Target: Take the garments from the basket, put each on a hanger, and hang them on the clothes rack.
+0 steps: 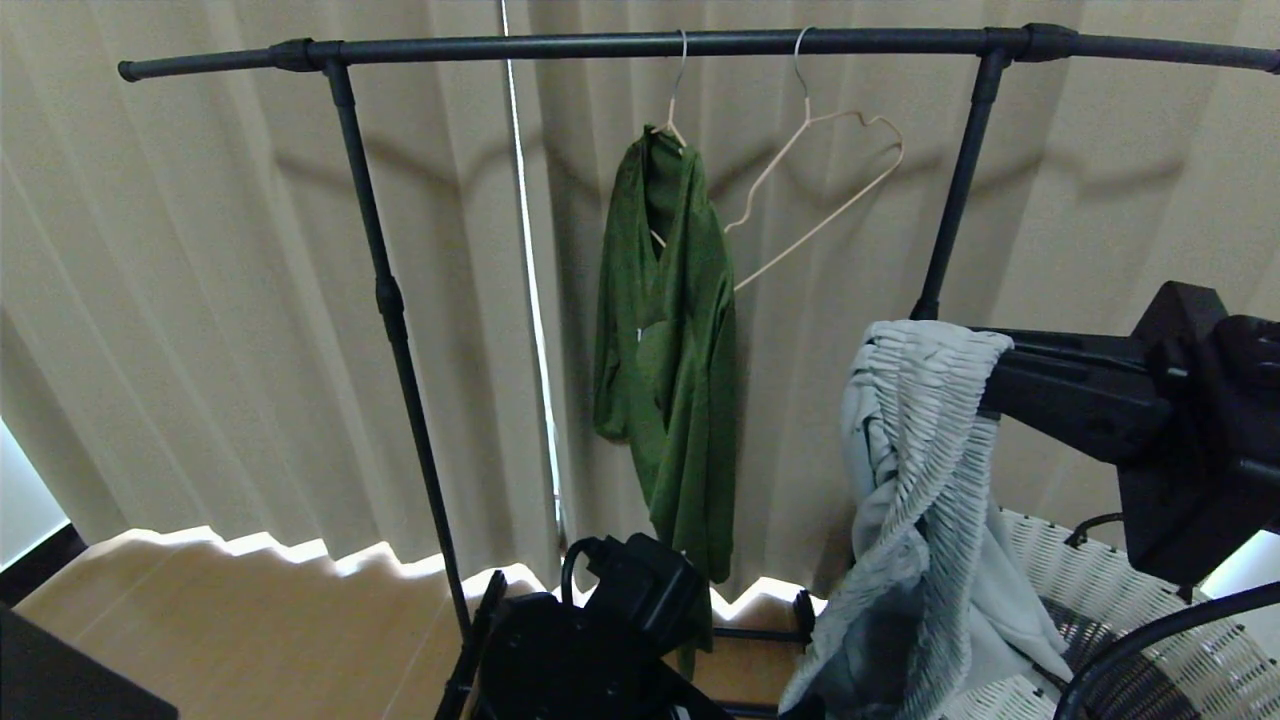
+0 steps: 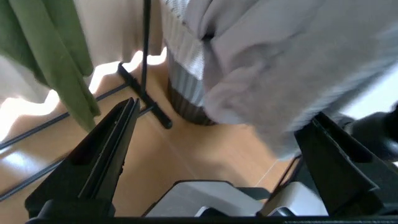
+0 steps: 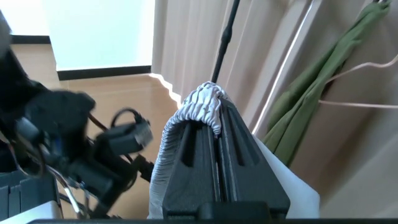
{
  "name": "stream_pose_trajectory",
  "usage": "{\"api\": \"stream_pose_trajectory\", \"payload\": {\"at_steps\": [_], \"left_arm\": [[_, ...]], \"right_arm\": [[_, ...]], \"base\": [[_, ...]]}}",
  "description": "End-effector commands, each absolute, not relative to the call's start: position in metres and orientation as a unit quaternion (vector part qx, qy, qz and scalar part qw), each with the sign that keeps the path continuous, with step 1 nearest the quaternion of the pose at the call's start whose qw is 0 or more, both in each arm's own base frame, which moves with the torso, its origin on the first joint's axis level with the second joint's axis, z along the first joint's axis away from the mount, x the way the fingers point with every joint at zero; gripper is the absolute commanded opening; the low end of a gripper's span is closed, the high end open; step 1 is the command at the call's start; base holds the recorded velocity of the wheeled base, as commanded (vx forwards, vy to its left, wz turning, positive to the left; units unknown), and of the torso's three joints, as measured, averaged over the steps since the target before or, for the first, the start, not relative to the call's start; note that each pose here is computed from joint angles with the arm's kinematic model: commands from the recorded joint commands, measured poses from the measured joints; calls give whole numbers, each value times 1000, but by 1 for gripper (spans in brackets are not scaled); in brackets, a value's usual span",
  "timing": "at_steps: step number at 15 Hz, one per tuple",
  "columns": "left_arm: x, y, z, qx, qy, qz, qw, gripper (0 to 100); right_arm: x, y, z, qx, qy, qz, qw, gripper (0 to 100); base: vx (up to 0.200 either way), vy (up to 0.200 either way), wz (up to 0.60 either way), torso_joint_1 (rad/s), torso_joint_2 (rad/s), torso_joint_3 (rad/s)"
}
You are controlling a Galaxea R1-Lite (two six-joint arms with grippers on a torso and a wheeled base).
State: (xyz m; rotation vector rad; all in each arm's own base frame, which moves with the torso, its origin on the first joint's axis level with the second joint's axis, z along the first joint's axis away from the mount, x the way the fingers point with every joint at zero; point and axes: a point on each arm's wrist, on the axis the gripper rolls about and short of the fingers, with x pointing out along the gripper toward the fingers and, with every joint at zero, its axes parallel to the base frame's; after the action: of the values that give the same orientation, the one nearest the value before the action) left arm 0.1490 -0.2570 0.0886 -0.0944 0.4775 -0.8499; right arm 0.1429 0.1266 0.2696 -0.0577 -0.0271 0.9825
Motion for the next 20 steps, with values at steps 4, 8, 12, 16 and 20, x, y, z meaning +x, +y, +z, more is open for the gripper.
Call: {"api": "stream_pose_trajectory", "payload": {"at_steps": [4,8,12,16,20], "left_arm": [[151,-261,80,-36,238,-403,883,100],[150,-260,78,-33,242,-401,883,100],[149,-254,75,-24,241,-381,892,0],[140,-231,79,-9,218,-320,922,0],[145,-172,153,2,118,-284,952,0]], "right_arm": [[135,122,273,-26,-24,474,880,0],[134,122,273,-26,-26,477,878,0],[133,120,272,-26,-25,475,879,0],[138,118,270,-28,-18,462,886,0],[147,114,254,-34,12,440,897,0]], "base": [[0,0,0,0,0,0],[0,0,0,0,0,0],[0,0,0,0,0,0],[0,0,0,0,0,0],[0,0,0,0,0,0]]}}
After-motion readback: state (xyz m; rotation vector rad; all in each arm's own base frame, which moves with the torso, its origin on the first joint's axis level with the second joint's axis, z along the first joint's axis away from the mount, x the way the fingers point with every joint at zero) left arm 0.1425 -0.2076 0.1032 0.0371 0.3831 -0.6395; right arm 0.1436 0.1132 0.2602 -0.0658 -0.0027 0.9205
